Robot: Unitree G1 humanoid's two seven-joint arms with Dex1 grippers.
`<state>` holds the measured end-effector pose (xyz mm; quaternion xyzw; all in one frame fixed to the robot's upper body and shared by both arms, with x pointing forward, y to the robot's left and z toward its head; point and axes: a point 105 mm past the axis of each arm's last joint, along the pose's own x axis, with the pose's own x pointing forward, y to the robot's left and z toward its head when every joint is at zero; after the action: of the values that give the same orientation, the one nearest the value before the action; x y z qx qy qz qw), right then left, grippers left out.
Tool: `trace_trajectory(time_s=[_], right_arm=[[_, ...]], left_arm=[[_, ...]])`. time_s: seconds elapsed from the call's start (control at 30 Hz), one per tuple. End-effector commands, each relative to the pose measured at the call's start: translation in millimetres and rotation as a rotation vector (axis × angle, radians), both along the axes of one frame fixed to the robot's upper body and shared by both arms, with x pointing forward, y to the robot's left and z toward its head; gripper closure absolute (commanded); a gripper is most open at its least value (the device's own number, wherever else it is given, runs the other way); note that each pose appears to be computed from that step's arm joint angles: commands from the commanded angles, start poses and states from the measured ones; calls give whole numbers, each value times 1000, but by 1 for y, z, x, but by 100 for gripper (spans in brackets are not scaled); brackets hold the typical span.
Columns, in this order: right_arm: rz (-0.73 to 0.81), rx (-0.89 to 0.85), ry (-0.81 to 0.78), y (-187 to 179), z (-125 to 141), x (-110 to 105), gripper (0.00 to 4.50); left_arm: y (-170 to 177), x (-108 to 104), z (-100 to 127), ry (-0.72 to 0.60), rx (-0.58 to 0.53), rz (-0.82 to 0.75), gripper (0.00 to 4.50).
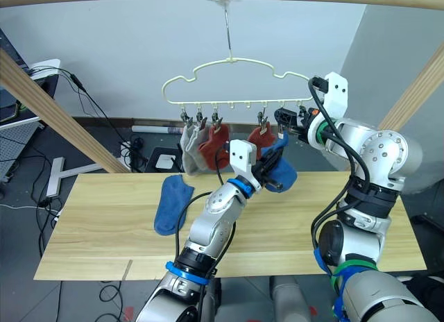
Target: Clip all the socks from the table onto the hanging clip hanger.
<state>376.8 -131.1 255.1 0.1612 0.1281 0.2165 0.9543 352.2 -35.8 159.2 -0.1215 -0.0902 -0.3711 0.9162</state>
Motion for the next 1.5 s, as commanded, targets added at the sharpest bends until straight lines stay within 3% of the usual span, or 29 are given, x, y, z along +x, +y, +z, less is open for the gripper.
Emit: trace_trajectory(time_s=[0.03,0.33,0.43,0.77,0.9,1.13,1.33,1.47,1.5], right_arm=[[137,-59,-124,11,20,-27,2],[144,-133,-234,8,29,-57,2],[72,-198,-272,3,15,-66,2],[-123,-311,-395,-7,-5,-67,0],[-172,-296,-417,-8,-7,-64,0],[-231,-317,-474,-2,-21,-55,0],[-241,-314,-507,-1,-20,-53,0],[-270,-307,-518,4,-23,-44,94],[-274,-312,-519,5,-23,-43,94]], left_arm=[[-20,-5,23,-45,-44,-65,450],[-20,5,26,-38,-47,-69,450],[-17,11,27,-37,-50,-60,450],[-2,12,28,-41,-29,-77,176],[7,8,30,-54,-8,-94,176],[76,-13,51,-152,166,-110,176],[90,-21,55,-140,203,-124,176],[127,-30,81,-151,258,-124,173],[131,-29,83,-132,245,-117,173]])
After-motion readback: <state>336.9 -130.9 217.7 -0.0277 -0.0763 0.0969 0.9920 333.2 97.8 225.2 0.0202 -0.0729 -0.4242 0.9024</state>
